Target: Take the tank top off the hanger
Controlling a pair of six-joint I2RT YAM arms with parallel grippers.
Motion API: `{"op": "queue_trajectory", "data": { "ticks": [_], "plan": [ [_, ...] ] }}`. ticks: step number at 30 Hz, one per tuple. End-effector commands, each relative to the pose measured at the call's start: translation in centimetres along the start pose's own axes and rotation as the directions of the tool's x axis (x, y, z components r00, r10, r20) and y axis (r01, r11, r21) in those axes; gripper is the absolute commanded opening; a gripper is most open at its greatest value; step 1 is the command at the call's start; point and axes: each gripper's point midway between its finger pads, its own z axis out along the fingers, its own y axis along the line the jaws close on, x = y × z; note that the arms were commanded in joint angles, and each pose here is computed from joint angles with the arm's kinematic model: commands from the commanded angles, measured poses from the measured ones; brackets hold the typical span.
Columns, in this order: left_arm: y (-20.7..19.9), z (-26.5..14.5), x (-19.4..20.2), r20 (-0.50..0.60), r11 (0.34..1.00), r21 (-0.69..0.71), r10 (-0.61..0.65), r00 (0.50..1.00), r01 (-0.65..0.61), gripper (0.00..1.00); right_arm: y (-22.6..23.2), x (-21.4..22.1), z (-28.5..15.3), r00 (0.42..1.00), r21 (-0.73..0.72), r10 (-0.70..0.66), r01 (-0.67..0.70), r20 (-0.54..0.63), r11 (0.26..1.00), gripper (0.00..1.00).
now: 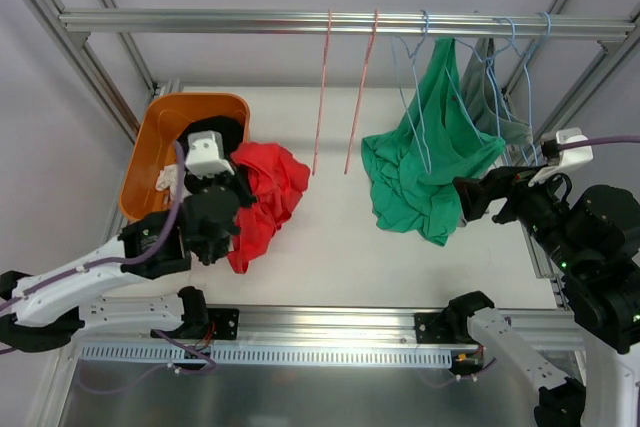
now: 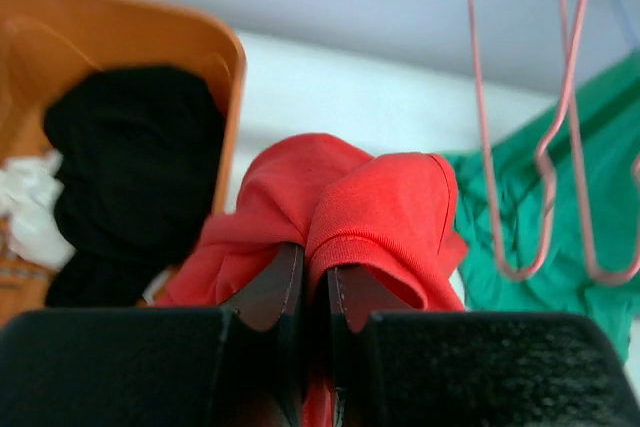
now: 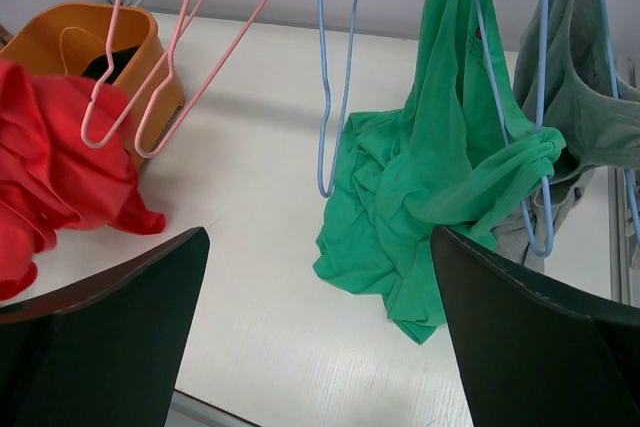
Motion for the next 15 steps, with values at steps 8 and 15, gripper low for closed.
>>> {"op": "queue_trajectory", "data": {
  "ticks": [8,15],
  "plan": [
    [5.1,2.1,-14.5,0.165,0.979,-0.201,0.044,0.985,-0.01,0.0,1.3,-2.4,0.3,0.996,-0.064,0.025,-0.019,0.087,0.998,0.99],
    [7.1,7.0,-18.2,0.16,0.942,-0.333,0.098,0.982,-0.04,0.0,1.5,-2.5,0.9,0.996,-0.076,0.028,-0.022,0.08,0.997,1.0]
  ]
}}
